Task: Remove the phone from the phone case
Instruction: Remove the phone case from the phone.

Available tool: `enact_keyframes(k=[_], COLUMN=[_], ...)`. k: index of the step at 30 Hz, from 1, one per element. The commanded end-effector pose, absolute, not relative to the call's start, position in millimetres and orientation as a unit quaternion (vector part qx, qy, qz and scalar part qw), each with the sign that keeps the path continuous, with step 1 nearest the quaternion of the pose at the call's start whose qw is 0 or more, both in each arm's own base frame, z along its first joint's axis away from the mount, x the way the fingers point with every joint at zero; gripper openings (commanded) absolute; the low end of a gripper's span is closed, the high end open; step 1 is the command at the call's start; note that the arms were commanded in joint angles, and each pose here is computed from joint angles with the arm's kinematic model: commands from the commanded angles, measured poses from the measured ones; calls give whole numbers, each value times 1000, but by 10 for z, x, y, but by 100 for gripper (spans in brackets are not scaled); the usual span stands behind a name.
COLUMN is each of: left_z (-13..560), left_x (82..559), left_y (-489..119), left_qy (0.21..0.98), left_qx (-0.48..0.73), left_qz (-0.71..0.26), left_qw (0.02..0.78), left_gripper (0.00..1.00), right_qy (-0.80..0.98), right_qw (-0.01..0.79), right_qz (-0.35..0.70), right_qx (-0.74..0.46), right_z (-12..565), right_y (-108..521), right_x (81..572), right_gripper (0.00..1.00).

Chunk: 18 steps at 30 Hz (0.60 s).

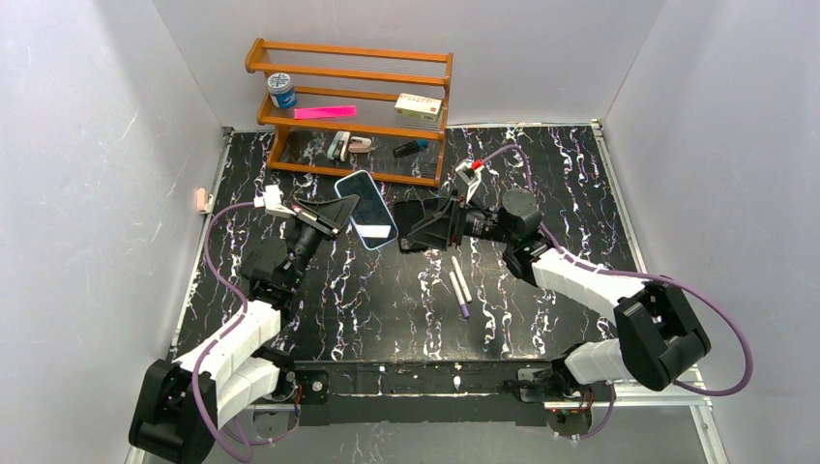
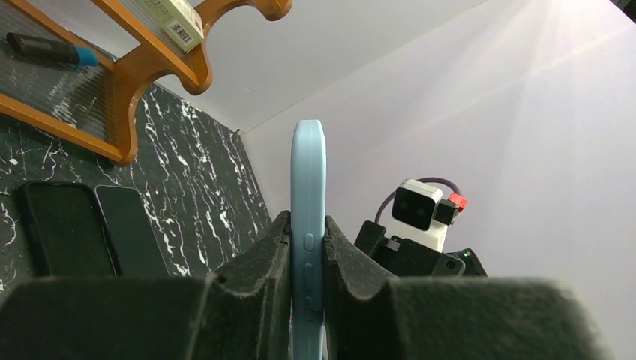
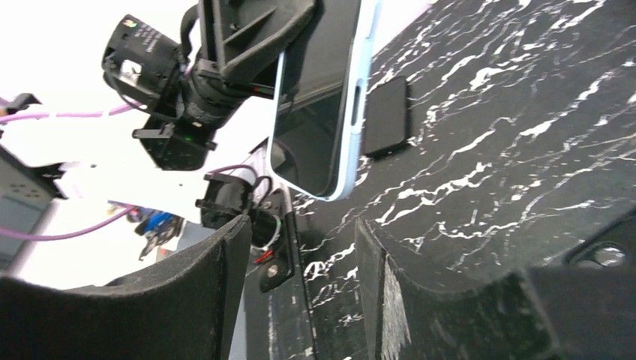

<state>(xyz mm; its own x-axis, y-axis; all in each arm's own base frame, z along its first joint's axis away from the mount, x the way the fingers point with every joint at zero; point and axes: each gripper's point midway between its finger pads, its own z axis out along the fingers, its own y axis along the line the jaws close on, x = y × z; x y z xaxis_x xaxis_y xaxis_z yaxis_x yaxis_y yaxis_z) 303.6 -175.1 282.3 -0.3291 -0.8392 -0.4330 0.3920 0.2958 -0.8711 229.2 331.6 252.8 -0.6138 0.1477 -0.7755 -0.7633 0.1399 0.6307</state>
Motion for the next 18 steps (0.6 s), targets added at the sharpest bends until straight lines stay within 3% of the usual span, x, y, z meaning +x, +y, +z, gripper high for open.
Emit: enact_keyframes(k=[1,18], left_z=[3135,3214], left_x=[2986,2945], left_y=[-1676,-1733], left_qy=[547,541], left_qx=[-178,-170], left_qz=[-576,-596], left_qw=[581,568], left_gripper=[0,0], right_qy=[610,593], right_qw=[344,302], right_qz=[672,708], right_qx=[-239,-238], right_z=[2820,2899], right_y=[3369,3497], right_x=[2143,2138], right_gripper=[59,49])
